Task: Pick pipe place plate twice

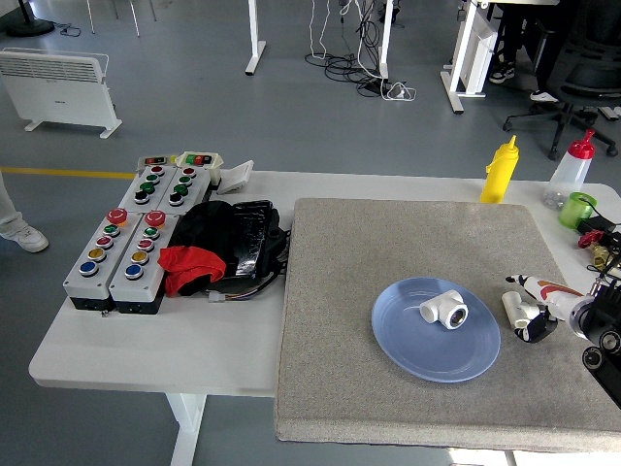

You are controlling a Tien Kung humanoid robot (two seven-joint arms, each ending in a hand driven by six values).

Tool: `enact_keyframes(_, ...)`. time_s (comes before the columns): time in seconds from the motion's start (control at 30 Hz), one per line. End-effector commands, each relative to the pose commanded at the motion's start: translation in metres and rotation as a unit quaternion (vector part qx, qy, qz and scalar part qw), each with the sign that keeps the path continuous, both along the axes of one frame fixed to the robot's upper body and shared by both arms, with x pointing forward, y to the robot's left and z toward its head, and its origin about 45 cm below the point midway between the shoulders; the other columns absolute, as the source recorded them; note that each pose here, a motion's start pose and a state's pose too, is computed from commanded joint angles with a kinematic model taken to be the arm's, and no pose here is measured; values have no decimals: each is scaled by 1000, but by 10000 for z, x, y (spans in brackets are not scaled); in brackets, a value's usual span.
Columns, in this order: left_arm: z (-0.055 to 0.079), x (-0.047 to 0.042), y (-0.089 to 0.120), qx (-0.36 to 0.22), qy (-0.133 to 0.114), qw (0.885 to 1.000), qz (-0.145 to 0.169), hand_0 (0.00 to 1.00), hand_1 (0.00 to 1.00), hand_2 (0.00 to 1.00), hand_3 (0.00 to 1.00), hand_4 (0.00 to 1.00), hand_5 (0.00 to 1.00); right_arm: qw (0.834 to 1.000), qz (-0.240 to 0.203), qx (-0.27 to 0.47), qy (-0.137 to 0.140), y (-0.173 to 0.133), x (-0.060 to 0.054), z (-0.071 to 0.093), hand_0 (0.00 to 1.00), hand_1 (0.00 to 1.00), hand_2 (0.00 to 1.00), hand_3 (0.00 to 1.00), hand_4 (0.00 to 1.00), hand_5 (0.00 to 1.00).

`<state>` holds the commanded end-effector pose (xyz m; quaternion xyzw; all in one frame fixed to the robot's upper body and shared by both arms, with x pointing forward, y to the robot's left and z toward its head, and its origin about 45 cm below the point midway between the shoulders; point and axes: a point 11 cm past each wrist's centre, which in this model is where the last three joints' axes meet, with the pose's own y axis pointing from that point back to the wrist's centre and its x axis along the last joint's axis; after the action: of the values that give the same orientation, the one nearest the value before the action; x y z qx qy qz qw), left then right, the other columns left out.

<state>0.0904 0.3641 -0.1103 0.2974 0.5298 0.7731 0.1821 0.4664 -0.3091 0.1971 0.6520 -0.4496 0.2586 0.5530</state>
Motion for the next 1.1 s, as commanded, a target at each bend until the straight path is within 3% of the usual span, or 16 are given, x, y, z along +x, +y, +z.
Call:
enact_keyframes(0.13,3,17,-2,0,-2,1000,0,624,623,611,683,469,998,1000,1,-2,3,3,6,-18,861,816,902,863,745,217)
enact_keyframes(0.17,4,20,-2,0,-2,1000,0,623,622,612,685,469,998,1000,1,-2,6,1,3,-32,789,763,830,813,741,214)
enact_keyframes(0.33,5,30,-3,0,-3,1000,0,623,622,612,685,469,998,1000,7,-5,8,-2,-7,-56,789,763,830,813,741,214)
enact_keyframes(0.37,6,32,-2,0,-3,1000,0,625,622,611,684,468,998,1000,9,-6,8,-2,-7,-55,664,691,734,777,737,206)
enact_keyframes(0.53,8,43,-1,0,-4,1000,0,625,622,611,684,468,998,1000,12,-6,1,-11,-1,-42,664,691,734,777,737,206)
enact_keyframes(0.57,9,44,0,0,-4,1000,0,623,622,612,684,469,998,1000,12,-5,0,-13,0,-42,527,622,688,758,738,213)
enact_keyframes(0.73,9,45,-2,0,-3,1000,-1,623,622,612,684,469,998,1000,13,-5,-3,-25,-2,-48,527,622,688,758,738,213)
enact_keyframes(0.77,9,45,-2,0,-3,1000,-1,623,622,611,683,470,998,1000,13,-5,-3,-27,-4,-50,400,549,665,746,733,206)
enact_keyframes(1.1,11,54,-3,0,-3,1000,-2,622,622,611,683,469,998,1000,11,3,-19,-61,12,15,377,530,657,743,715,186)
